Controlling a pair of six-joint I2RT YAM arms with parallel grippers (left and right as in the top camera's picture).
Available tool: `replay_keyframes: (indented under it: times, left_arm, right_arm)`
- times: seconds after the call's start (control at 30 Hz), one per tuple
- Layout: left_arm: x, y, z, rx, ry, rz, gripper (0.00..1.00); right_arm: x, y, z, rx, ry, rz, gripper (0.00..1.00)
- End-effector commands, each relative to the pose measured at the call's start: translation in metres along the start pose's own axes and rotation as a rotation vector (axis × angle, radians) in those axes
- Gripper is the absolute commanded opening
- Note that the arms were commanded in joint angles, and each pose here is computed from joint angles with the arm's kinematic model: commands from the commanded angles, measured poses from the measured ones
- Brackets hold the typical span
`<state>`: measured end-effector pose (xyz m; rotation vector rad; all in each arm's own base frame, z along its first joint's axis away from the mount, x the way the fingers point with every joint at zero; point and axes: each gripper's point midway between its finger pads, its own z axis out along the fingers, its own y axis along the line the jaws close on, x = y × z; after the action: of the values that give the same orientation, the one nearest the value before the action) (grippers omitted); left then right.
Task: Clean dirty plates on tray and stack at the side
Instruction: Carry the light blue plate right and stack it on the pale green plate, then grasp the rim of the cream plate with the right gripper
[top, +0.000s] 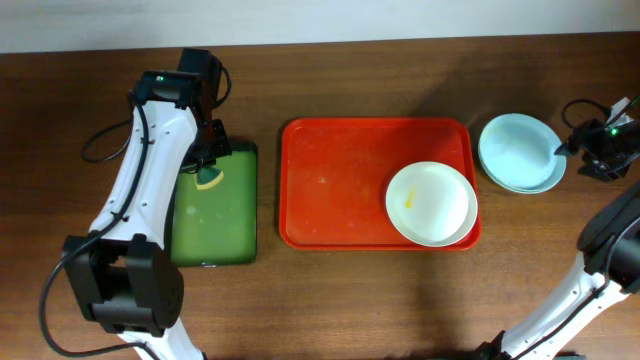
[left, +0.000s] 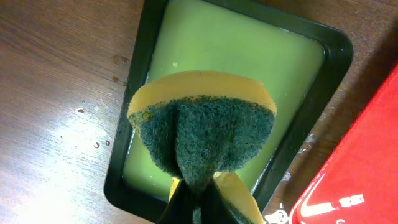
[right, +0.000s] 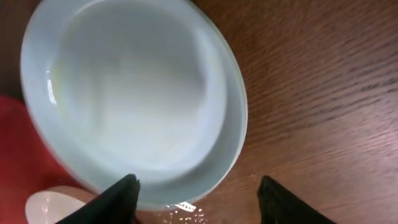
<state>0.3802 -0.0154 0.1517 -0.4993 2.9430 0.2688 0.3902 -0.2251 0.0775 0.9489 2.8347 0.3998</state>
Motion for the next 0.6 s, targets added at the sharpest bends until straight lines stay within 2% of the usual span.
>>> replay_keyframes:
  times: [0.0, 0.07, 0.2, 0.3, 0.4, 0.57]
  left_arm:
    - [0.001, 0.002, 0.003, -0.015, 0.005, 0.012, 0.00]
    - [0.000, 0.002, 0.003, -0.013, 0.002, 0.012, 0.00]
    - [-0.002, 0.001, 0.003, -0.010, -0.004, 0.011, 0.00]
    - [-0.002, 0.001, 0.003, -0.010, -0.004, 0.012, 0.00]
    - [-0.002, 0.001, 0.003, -0.011, -0.004, 0.011, 0.00]
    - [-0.001, 0.001, 0.004, -0.011, -0.002, 0.012, 0.00]
  right_arm:
    - [0.008, 0.029, -0.019, -0.049, -0.014, -0.018, 0.64]
    - [0.020, 0.063, -0.022, -0.060, 0.004, -0.116, 0.65]
    - [0.088, 0.161, 0.013, -0.064, 0.176, -0.604, 0.64]
    - [0.109, 0.182, 0.032, 0.202, 0.189, -0.812, 0.65]
    - [0.126, 0.193, 0.061, 0.283, 0.190, -0.913, 0.72]
    - [0.131, 0.168, 0.079, 0.315, 0.231, -0.888, 0.72]
